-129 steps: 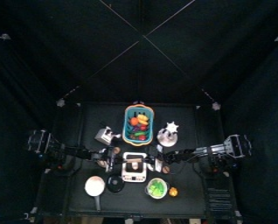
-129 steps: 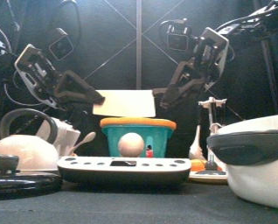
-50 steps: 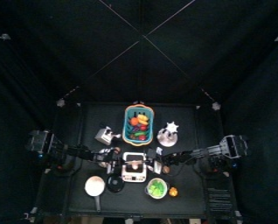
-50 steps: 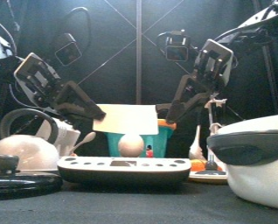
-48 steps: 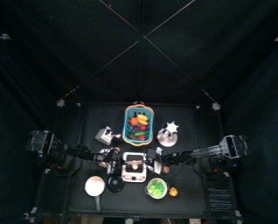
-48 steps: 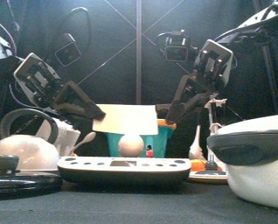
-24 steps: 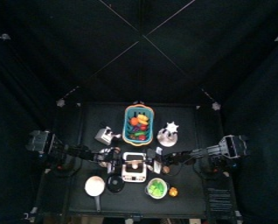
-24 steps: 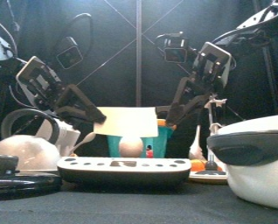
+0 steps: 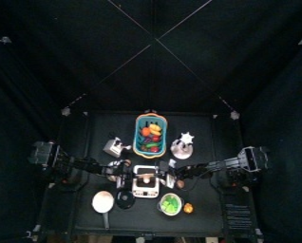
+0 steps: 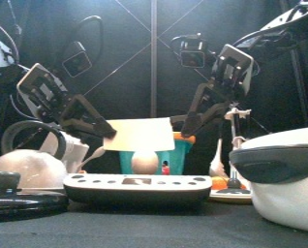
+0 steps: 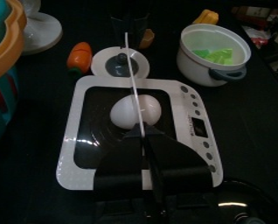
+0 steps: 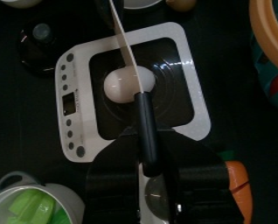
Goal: Cut egg
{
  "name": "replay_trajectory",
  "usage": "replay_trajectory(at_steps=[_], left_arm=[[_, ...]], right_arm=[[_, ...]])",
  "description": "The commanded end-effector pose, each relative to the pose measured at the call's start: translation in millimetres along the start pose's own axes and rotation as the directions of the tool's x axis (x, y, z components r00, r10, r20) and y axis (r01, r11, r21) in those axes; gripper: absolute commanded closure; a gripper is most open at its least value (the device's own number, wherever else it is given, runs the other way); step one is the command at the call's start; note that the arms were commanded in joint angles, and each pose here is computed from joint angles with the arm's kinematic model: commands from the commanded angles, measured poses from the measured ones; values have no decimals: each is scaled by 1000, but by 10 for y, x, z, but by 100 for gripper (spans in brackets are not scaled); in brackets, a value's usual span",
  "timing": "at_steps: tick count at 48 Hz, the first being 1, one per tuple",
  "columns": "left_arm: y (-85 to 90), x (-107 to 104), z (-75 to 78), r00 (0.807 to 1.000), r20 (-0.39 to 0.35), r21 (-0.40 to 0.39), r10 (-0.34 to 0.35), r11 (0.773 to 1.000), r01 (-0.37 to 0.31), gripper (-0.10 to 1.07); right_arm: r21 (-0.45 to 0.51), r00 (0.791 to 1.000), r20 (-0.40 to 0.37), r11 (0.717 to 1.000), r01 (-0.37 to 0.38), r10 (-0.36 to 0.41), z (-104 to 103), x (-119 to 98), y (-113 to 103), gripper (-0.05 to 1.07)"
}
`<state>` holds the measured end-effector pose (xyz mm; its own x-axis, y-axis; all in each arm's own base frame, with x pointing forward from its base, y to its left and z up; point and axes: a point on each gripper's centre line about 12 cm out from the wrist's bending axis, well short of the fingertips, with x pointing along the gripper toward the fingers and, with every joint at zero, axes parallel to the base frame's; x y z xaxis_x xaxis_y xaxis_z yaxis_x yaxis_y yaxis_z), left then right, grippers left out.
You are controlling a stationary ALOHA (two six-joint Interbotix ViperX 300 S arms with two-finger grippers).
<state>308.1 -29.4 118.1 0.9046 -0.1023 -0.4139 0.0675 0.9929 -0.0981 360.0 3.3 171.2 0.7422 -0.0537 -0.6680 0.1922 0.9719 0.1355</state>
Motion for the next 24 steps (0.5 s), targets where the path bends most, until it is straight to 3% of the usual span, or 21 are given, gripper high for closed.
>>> replay_trajectory(at_steps=[1,24], left_arm=[[-90,-1,16,1000,-2,17,-27,999,27,66],[-89,-19,82,999,21,18,-28,999,28,66]], right_arm=[[19,999,34,1000,7,-8,122,-54,-40,61],[19,998,56,1000,3,-4,167,-135,-37,61]])
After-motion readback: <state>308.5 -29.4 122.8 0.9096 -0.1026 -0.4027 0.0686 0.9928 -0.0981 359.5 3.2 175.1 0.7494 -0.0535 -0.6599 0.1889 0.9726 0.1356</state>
